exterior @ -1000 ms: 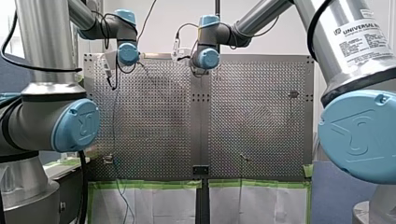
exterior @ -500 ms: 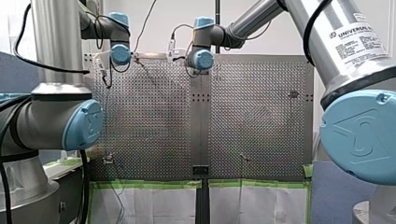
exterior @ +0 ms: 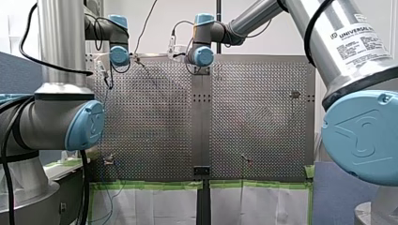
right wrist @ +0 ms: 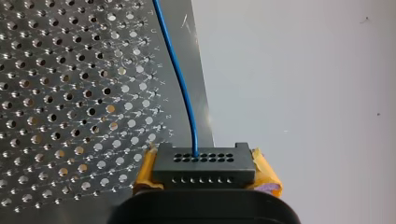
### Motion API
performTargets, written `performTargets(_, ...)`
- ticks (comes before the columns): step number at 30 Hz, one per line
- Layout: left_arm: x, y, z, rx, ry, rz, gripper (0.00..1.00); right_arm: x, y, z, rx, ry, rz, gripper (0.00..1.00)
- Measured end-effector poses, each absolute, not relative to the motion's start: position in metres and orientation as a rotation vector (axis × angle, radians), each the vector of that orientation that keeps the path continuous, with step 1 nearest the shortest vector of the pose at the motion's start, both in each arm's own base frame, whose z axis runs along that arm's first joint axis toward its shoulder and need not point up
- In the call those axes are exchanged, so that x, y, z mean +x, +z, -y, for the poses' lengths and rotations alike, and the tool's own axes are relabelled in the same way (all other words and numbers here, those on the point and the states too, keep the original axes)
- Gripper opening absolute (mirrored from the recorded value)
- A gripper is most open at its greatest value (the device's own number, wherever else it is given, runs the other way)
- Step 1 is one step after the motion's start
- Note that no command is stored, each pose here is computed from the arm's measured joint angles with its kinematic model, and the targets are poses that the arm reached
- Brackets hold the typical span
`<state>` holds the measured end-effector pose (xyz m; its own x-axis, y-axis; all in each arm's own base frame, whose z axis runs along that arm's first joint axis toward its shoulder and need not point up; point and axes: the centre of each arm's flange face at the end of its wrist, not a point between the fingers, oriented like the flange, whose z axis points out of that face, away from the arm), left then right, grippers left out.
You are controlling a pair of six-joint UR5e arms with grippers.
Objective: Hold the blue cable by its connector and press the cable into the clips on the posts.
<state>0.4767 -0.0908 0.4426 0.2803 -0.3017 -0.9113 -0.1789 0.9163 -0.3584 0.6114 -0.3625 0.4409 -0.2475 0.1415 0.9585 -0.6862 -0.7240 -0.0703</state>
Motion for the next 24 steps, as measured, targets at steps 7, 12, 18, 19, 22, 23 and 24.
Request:
performTargets(7, 0.485, 0.436, 0.086, -0.433, -0.097, -1.302, 0.00, 0.615, 0.429, 0.365, 1.490, 2.003, 0.675, 0.00)
performTargets(12, 0.488, 0.441, 0.082, -0.432, -0.110, -1.290, 0.00, 0.616, 0.426, 0.366, 1.492, 2.000, 0.677, 0.00)
performTargets(18, 0.493, 0.440, 0.077, -0.432, -0.121, -1.290, 0.00, 0.614, 0.426, 0.370, 1.487, 1.997, 0.680, 0.00)
performTargets(19, 0.495, 0.439, 0.076, -0.432, -0.122, -1.292, 0.00, 0.614, 0.426, 0.370, 1.486, 1.996, 0.680, 0.00)
performTargets(22, 0.500, 0.436, 0.073, -0.431, -0.124, -1.297, 0.00, 0.613, 0.427, 0.373, 1.483, 1.995, 0.682, 0.00)
performTargets(23, 0.502, 0.436, 0.072, -0.431, -0.124, -1.298, 0.00, 0.613, 0.427, 0.373, 1.482, 1.994, 0.682, 0.00)
performTargets(24, 0.504, 0.435, 0.071, -0.431, -0.124, -1.299, 0.00, 0.613, 0.427, 0.374, 1.481, 1.993, 0.683, 0.00)
